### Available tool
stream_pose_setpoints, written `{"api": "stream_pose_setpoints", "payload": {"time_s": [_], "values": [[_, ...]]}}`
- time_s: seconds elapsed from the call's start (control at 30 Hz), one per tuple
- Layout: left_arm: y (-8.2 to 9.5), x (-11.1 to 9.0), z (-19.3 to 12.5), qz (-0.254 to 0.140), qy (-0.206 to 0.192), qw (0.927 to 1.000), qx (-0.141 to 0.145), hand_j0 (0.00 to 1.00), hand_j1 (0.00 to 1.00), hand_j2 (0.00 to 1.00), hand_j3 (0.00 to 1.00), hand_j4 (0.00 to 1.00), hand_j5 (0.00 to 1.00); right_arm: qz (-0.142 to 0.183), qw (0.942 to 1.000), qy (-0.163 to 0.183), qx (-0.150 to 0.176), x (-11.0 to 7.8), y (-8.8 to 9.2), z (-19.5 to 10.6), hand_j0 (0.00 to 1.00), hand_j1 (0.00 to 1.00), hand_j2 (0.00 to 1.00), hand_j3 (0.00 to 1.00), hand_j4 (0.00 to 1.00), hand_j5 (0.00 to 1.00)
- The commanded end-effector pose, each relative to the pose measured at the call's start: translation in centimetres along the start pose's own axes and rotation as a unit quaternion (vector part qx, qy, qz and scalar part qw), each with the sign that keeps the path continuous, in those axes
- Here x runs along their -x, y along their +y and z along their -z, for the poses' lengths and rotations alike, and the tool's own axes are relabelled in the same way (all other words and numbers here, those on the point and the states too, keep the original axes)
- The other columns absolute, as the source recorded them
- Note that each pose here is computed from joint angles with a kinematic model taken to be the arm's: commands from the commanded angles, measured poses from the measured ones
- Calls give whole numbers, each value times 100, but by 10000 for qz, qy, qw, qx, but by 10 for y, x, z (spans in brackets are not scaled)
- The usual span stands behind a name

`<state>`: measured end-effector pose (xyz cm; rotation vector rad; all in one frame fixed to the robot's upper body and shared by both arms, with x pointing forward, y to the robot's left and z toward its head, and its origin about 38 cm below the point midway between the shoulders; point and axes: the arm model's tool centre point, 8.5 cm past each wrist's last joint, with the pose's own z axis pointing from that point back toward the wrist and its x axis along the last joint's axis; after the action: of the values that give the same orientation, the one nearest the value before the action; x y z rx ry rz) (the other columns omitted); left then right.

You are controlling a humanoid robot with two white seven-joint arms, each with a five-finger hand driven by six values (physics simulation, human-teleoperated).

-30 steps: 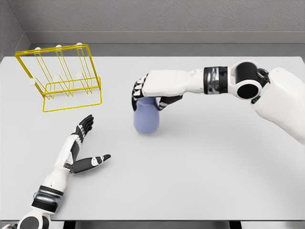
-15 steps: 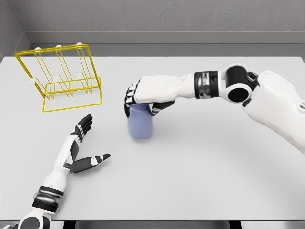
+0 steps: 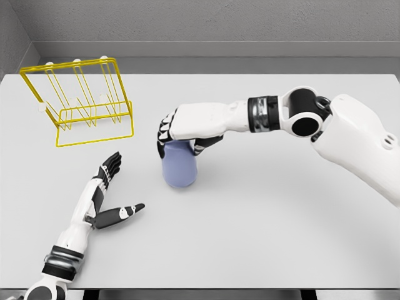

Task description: Place the cup on the cup holder with both arms

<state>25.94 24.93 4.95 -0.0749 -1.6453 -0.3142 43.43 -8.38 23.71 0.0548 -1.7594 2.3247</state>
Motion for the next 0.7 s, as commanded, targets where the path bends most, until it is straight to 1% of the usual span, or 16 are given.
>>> {"api": "stream_pose_setpoints", "payload": {"time_s": [0.0,0.1,0.13,0.3,0.43,0.47,0.5,0.57,0.6,0.67], "values": [[0,0,0,12,-8,10000,8,100,100,100,100,100,100,23,10000,-25,10,-1,0,2,55,55,55,55,55,55],[0,0,0,12,-8,10000,8,100,100,100,100,100,100,12,10000,-55,-3,-3,0,6,55,55,55,55,55,55],[0,0,0,22,0,10000,8,100,100,100,100,100,100,29,10000,-73,-38,-3,3,7,55,55,55,55,55,55],[-1,-1,0,2,-21,10000,12,100,100,100,100,100,100,36,9999,-75,-125,-4,6,8,55,55,55,55,55,55],[0,-1,0,4,-25,10000,5,100,100,100,100,100,100,58,9998,-41,-202,-2,11,8,55,55,55,55,55,55],[-1,-1,-1,-10,-23,10000,10,100,100,100,100,100,100,43,9998,-69,-195,-4,11,11,56,56,56,56,56,56],[-2,0,-2,-23,-22,10000,11,100,100,100,100,100,100,37,9998,-66,-199,-3,11,11,60,60,60,60,60,60],[-2,-1,-2,-28,-36,10000,13,100,100,100,100,100,100,6,9998,-54,-210,-3,10,11,72,72,72,72,72,72],[-2,-1,-2,-26,-29,10000,13,100,100,100,100,100,100,-22,9997,-39,-232,-3,10,11,74,74,74,74,74,74],[-2,-1,-2,-32,-33,10000,21,100,100,100,100,100,100,-84,9996,-17,-279,-3,10,11,74,74,74,74,74,74]]}}
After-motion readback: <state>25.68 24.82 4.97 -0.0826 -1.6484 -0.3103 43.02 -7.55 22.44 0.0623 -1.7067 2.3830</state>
